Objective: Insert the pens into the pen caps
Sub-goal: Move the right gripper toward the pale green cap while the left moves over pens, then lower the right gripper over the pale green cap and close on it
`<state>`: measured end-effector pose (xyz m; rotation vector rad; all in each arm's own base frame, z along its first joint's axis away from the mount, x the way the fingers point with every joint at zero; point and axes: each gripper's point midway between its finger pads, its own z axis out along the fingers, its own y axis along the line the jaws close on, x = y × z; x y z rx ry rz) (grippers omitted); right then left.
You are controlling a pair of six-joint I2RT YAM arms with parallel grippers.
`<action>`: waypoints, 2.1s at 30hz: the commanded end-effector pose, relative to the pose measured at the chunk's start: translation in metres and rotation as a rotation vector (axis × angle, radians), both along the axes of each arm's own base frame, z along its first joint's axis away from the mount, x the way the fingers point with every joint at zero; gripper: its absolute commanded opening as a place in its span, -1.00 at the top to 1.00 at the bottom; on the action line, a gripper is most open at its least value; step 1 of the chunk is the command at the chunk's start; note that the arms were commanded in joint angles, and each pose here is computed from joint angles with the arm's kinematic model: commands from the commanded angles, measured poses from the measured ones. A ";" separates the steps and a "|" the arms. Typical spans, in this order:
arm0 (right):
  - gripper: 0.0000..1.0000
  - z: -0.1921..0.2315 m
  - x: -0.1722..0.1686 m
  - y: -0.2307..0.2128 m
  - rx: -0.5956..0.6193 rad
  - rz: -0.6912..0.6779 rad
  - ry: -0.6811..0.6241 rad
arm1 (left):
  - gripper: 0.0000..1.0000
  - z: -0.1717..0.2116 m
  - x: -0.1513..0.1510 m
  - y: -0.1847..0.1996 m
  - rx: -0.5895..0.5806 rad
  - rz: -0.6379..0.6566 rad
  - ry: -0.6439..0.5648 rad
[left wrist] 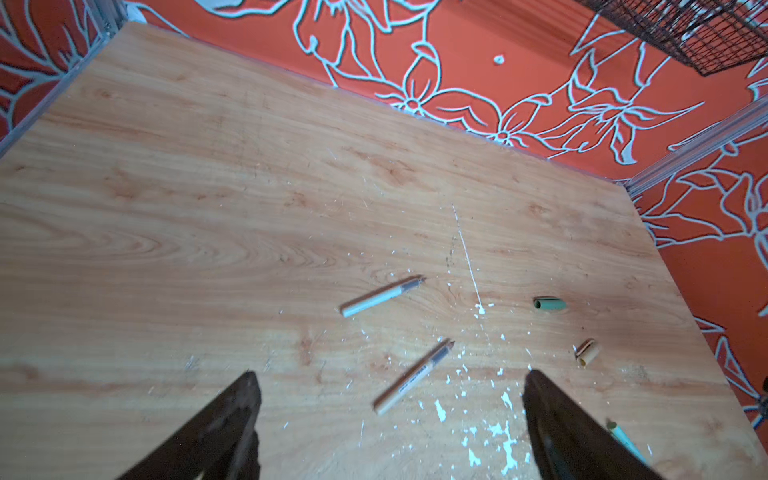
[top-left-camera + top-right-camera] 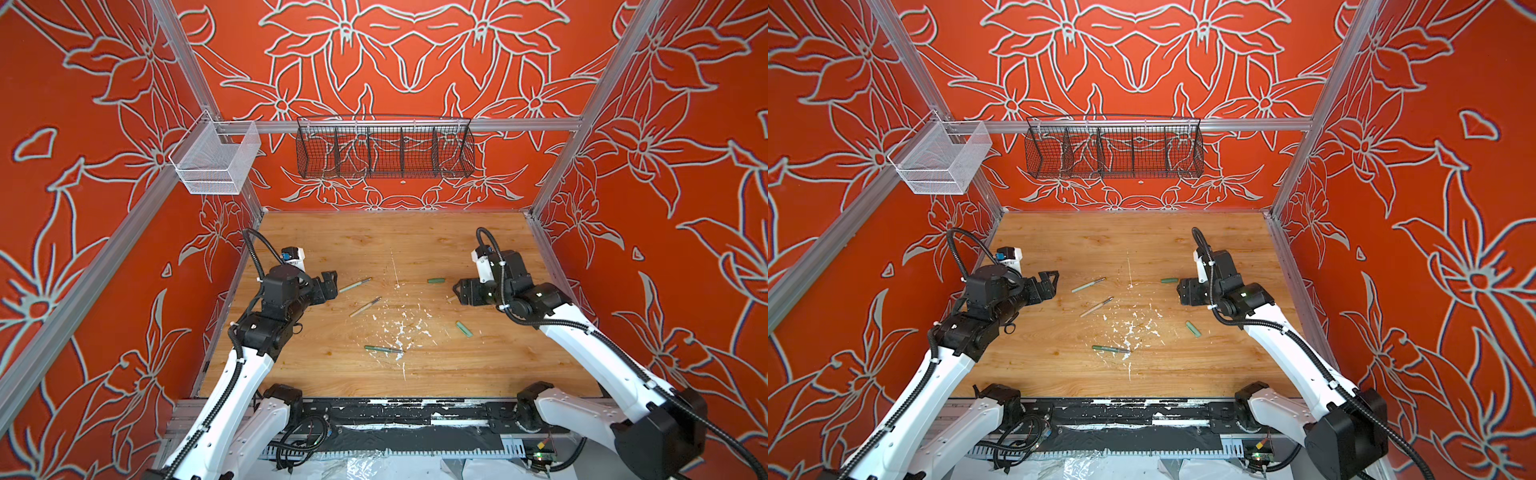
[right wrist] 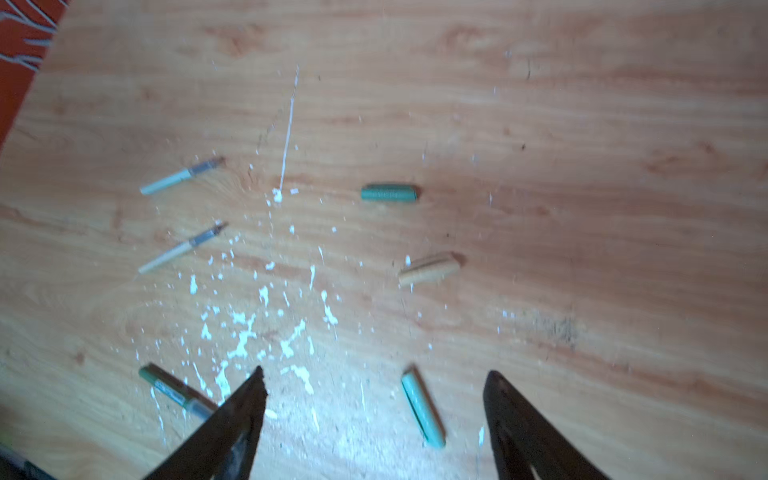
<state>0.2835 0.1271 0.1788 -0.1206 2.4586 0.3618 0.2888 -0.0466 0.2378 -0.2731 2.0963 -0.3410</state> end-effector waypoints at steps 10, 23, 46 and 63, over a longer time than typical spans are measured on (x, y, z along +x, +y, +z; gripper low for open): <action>-0.56 -0.045 -0.034 -0.015 -0.060 -0.066 0.201 | -0.94 -0.024 -0.014 -0.032 -0.030 -0.139 0.056; -0.46 -0.100 -0.065 0.010 0.032 -0.098 0.431 | -0.94 -0.048 -0.017 -0.064 -0.036 -0.246 0.164; -0.54 -0.140 -0.019 0.033 -0.067 0.044 0.374 | -0.94 -0.042 -0.019 -0.060 -0.012 -0.228 0.157; -0.53 -0.133 -0.076 0.059 -0.002 0.225 0.503 | -0.94 -0.046 -0.018 -0.061 -0.007 -0.233 0.173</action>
